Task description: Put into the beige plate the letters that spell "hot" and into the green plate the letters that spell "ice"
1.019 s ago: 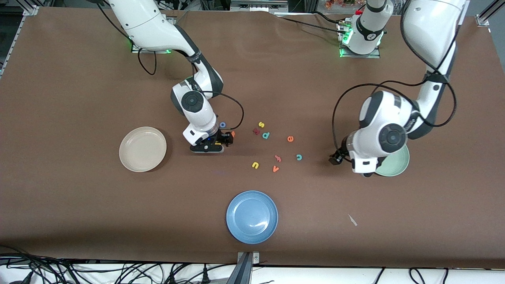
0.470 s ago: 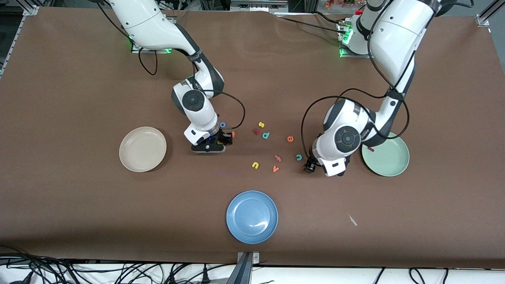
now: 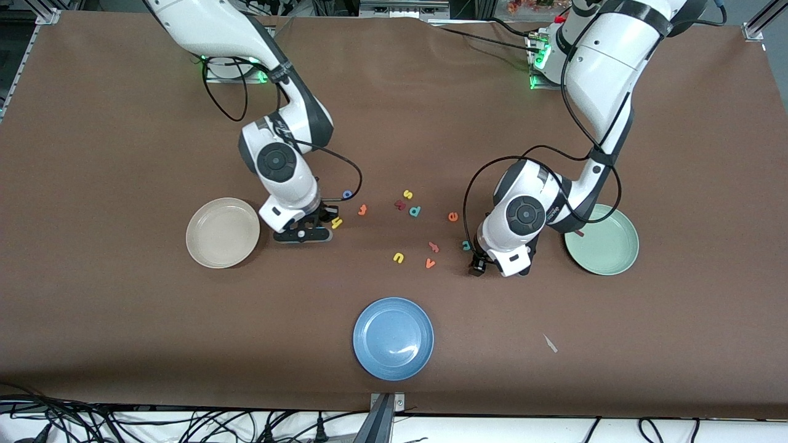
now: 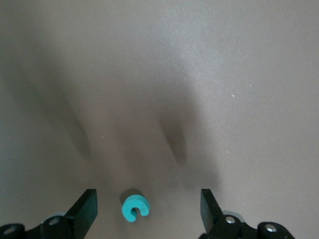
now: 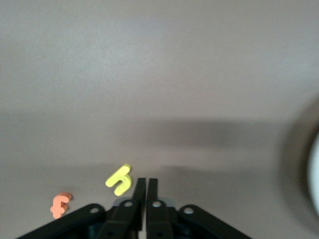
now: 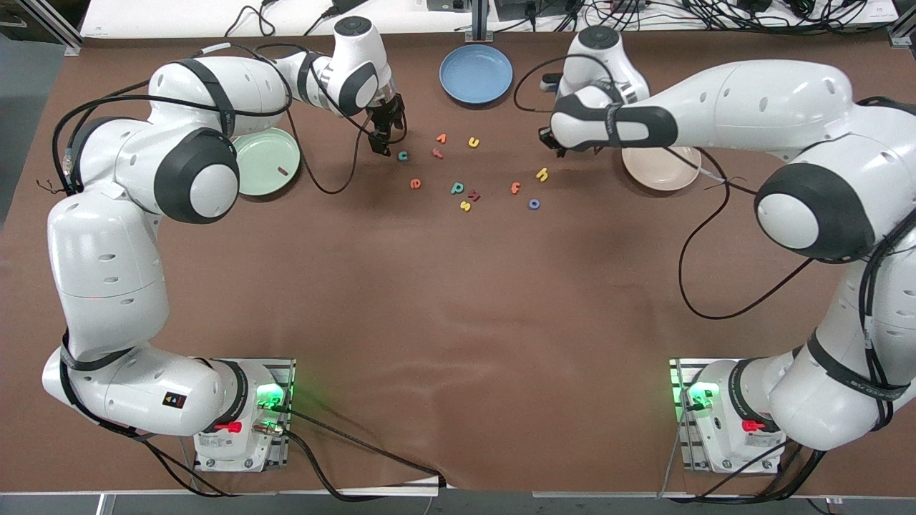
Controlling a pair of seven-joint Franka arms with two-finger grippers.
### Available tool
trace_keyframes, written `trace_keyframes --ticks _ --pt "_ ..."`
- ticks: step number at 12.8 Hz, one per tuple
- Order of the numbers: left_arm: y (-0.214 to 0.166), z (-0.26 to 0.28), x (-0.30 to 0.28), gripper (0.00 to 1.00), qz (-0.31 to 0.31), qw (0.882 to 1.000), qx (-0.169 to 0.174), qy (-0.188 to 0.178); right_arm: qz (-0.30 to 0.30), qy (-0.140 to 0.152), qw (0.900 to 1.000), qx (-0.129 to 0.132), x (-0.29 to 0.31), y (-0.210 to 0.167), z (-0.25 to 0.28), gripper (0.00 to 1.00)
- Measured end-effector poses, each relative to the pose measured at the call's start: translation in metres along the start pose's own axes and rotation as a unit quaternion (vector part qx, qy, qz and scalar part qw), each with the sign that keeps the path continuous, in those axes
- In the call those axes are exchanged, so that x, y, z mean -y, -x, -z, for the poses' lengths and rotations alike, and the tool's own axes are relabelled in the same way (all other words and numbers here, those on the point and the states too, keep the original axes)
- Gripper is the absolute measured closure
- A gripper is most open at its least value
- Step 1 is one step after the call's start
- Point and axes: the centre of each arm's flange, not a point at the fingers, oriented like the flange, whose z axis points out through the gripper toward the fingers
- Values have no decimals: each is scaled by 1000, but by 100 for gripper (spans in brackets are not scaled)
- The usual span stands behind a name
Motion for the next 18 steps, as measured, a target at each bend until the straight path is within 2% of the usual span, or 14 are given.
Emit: trace_keyframes --ticks 3,4,5,6,10,11,12,14,17,18 --pt "13 -10 2 8 -2 1000 2 1 3 0 1000 2 -2 0 2 99" --pt "17 -13 3 9 -4 1000 2 0 -1 -4 1000 4 0 1 1 93" --pt "20 -16 3 9 -5 1000 2 -2 -11 -13 1000 8 3 2 -1 92" --pt "21 -18 4 9 -6 1000 2 -3 -21 -22 1000 8 8 3 -3 86" --pt "20 -23 6 18 -6 1000 1 -8 -47 -28 998 7 22 10 -21 42" --pt "21 -23 6 26 -6 1000 1 -8 -58 -28 998 7 23 11 -27 31" --pt "21 -23 7 26 -7 1000 0 -8 -73 -29 997 6 23 11 -31 26" --pt "22 -24 7 41 -11 1000 0 -9 -122 -32 992 10 23 11 -38 26" --pt "22 -24 7 50 -12 1000 0 -9 -217 -53 975 15 24 9 -40 26" --pt "22 -24 7 60 -13 1000 0 -10 -234 -53 971 16 24 9 -41 27"
